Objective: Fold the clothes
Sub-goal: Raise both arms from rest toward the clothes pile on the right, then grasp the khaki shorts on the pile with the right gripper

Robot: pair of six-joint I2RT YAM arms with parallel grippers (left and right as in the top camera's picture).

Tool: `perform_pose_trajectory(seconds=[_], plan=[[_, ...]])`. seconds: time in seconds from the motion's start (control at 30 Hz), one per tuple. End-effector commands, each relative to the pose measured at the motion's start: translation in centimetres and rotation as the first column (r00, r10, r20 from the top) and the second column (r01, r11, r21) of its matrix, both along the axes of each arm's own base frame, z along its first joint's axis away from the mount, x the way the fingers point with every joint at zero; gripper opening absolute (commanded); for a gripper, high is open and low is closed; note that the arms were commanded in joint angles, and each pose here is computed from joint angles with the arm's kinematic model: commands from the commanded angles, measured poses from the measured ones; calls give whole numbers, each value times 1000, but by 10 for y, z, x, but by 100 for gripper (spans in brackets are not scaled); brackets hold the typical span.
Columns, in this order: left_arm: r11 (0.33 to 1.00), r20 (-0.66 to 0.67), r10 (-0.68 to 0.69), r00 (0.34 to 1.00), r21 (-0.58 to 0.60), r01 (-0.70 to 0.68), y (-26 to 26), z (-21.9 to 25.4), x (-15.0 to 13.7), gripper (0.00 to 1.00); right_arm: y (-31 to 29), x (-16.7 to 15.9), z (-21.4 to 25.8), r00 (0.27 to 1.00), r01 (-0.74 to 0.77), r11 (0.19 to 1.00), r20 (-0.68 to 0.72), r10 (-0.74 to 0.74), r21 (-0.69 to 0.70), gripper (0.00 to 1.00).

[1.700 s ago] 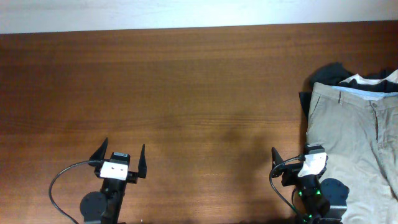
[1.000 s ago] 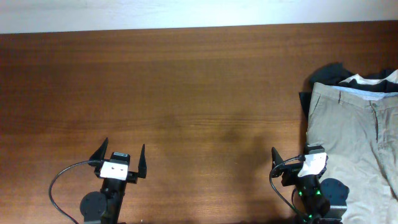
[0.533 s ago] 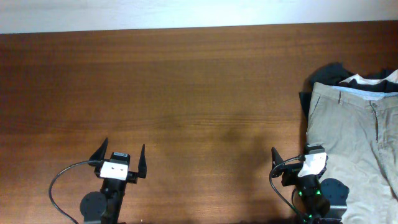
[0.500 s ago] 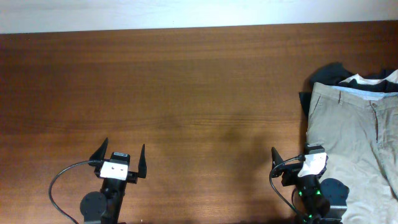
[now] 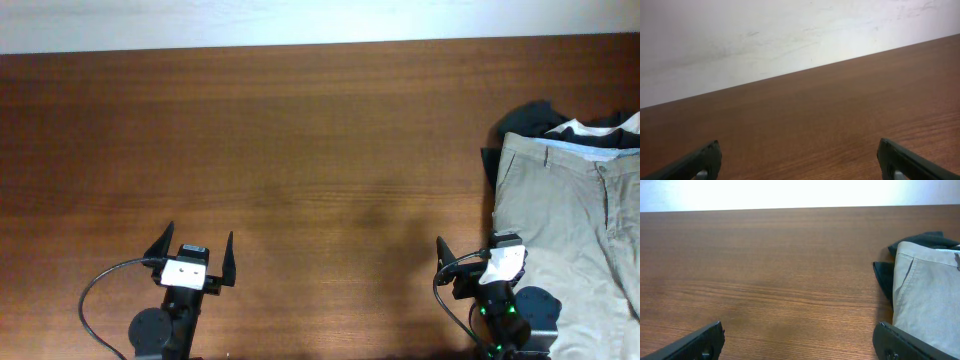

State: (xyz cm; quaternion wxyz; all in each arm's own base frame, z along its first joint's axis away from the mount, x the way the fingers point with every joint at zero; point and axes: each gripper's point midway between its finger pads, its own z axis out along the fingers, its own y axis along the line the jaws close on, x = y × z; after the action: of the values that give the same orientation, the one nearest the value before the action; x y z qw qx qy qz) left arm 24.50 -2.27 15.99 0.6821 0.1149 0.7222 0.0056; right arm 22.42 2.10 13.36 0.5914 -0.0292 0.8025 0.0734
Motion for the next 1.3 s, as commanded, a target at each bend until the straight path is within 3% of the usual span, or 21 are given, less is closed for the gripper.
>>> perform_pose_trajectory(seconds=[0.0, 0.7, 0.77, 0.8, 0.87, 0.93, 1.0, 1.1, 1.2, 1.27], plan=[[1000, -6, -6, 1000, 8, 6, -1, -3, 0, 99, 1, 0, -3, 1000, -6, 1000, -6, 6, 0, 99], [999, 0, -48, 999, 5, 48, -8, -1, -1, 99, 7, -1, -2, 999, -41, 999, -3, 41, 12, 99], [978, 71, -207, 976, 11, 207, -35, 16, -8, 99, 30, -1, 24, 979, -180, 983, 106, 176, 27, 99], [969, 164, -245, 956, 29, 244, -41, 41, -12, 99, 36, -3, 45, 964, -213, 977, 167, 207, 17, 99], [969, 191, -244, 951, 28, 244, -41, 68, -16, 99, 36, -7, 79, 958, -209, 977, 210, 196, 41, 99], [970, 127, -243, 962, 10, 244, -41, 79, -13, 99, 36, -8, 97, 962, -207, 977, 194, 194, 49, 99], [970, 6, -243, 970, -25, 243, -41, 93, 2, 99, 34, 0, 112, 979, -190, 979, 92, 182, 76, 99], [969, -231, -245, 941, -93, 230, -39, 106, 44, 99, 29, 30, 119, 969, -148, 979, -178, 173, 142, 99], [968, -433, -248, 867, -149, 203, -38, 95, 74, 99, 10, 58, 111, 904, -27, 992, -421, 76, 122, 99], [967, -570, -250, 782, -186, 174, -38, 79, 98, 99, 8, 79, 106, 840, -8, 991, -537, 79, 133, 99]])
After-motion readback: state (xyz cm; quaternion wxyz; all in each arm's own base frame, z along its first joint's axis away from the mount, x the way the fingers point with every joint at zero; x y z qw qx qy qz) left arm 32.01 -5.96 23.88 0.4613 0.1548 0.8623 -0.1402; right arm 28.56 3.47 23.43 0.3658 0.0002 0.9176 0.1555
